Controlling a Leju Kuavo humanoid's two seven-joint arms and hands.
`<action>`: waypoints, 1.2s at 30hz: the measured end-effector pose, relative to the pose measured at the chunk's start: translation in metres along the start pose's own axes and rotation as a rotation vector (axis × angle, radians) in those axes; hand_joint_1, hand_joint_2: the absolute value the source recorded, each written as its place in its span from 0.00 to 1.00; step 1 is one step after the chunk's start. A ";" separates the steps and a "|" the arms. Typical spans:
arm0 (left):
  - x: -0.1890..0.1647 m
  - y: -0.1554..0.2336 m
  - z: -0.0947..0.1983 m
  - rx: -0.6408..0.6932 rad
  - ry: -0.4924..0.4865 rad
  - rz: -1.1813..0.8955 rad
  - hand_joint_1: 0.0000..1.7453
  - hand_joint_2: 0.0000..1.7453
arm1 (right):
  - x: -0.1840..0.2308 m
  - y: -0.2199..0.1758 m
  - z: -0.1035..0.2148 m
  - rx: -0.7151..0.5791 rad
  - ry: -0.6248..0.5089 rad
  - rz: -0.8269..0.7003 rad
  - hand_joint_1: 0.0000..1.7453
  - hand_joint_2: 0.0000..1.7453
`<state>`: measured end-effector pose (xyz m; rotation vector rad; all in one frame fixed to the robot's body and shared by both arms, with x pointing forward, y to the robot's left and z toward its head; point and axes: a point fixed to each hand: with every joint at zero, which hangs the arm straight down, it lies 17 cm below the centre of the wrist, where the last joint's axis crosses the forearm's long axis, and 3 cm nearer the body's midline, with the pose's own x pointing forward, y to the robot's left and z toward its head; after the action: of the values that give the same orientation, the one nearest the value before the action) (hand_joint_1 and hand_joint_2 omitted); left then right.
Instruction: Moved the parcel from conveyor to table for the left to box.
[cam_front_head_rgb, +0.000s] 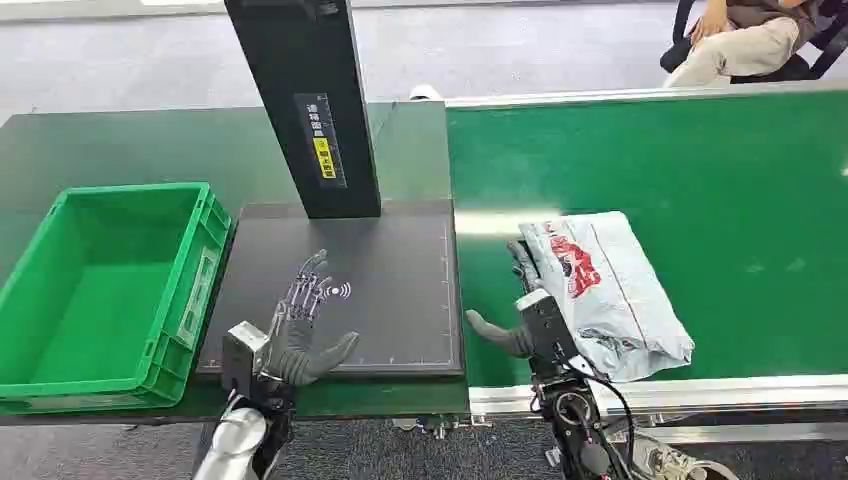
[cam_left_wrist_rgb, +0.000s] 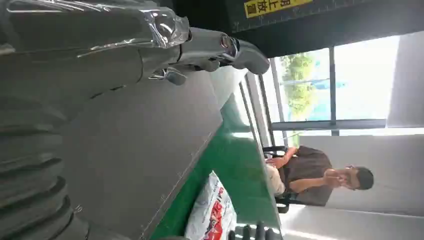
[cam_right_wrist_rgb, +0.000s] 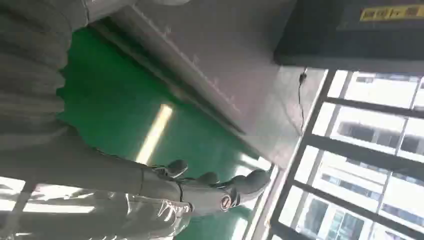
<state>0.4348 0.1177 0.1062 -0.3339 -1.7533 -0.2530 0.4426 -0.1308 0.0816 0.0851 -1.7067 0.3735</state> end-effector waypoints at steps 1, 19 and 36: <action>0.001 0.002 0.001 0.005 0.002 0.001 0.00 1.00 | 0.000 -0.007 0.000 -0.006 0.001 0.018 0.00 1.00; 0.006 0.018 0.027 0.078 0.018 -0.012 0.00 1.00 | -0.047 -0.186 0.032 -0.454 0.340 0.657 0.00 1.00; 0.010 0.013 0.018 0.060 0.023 -0.017 0.00 1.00 | -0.169 -0.094 0.094 0.084 0.732 0.578 0.00 1.00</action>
<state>0.4214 0.1365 0.1126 -0.2712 -1.7384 -0.2150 0.4081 -0.2726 -0.0760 -0.4454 -0.9594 0.7933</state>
